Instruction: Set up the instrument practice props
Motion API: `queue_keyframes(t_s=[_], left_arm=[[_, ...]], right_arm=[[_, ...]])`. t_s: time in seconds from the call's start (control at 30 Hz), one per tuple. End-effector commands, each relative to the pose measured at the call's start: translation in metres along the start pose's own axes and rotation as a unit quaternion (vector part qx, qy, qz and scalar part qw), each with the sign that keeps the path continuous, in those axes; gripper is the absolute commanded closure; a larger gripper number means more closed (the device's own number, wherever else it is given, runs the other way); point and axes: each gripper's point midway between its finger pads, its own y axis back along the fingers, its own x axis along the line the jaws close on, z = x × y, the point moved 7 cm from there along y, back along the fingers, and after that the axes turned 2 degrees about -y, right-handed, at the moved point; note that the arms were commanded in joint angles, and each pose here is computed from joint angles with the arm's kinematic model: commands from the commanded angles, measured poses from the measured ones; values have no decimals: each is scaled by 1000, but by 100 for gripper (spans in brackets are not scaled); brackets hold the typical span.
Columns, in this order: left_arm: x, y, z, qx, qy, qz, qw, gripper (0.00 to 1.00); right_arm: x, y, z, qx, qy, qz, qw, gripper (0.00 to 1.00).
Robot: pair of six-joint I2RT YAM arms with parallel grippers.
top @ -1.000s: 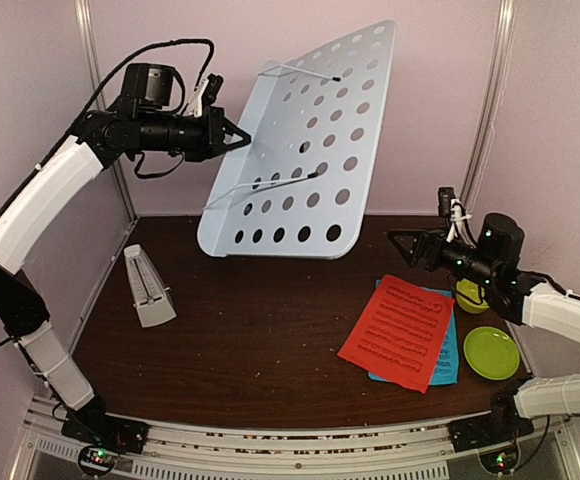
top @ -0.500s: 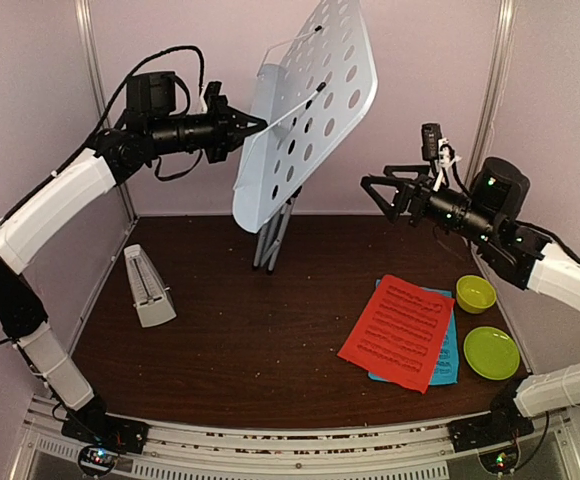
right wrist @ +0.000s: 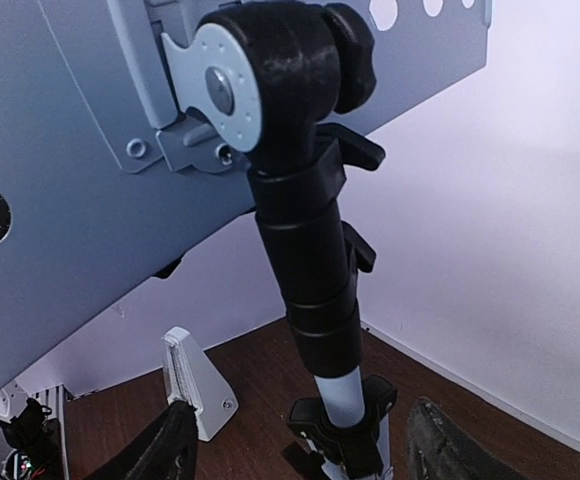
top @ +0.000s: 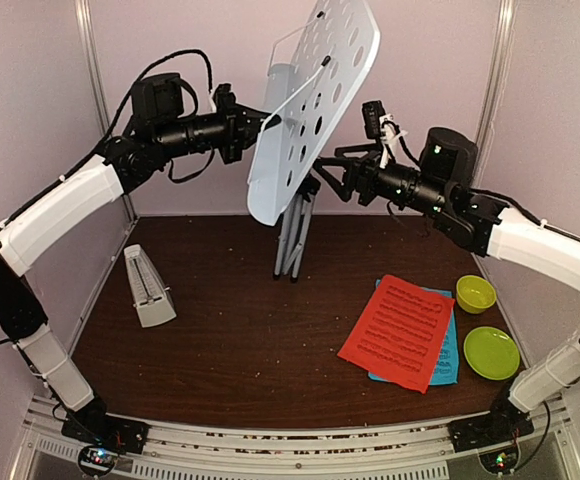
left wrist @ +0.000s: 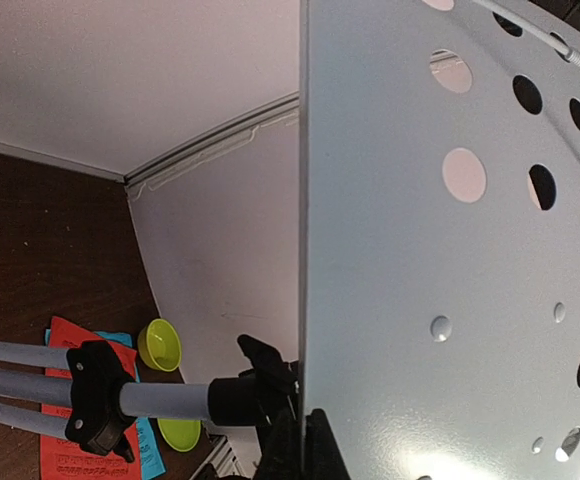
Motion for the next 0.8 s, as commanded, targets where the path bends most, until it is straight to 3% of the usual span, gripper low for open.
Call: queue_keyframes(t_s=[0.0, 0.2, 0.53, 0.63, 0.7, 0.77], left_arm=[[-140, 69, 11, -82, -112, -249, 959, 100], [-145, 73, 5, -78, -108, -259, 957, 100], [-146, 72, -3, -69, -96, -274, 955, 100], [-144, 72, -5, -67, -90, -278, 954, 100], [-141, 71, -4, -68, -86, -277, 955, 100], [-140, 71, -5, -69, -86, -275, 955, 100]], right_arm=[[5, -13, 17, -12, 31, -7, 999, 31], [10, -32, 24, -13, 32, -15, 999, 41], [11, -49, 23, 7, 64, -48, 997, 66], [11, -49, 28, 1, 64, -52, 997, 80], [11, -49, 29, -1, 63, -54, 997, 99], [13, -46, 31, -8, 61, -46, 997, 100]])
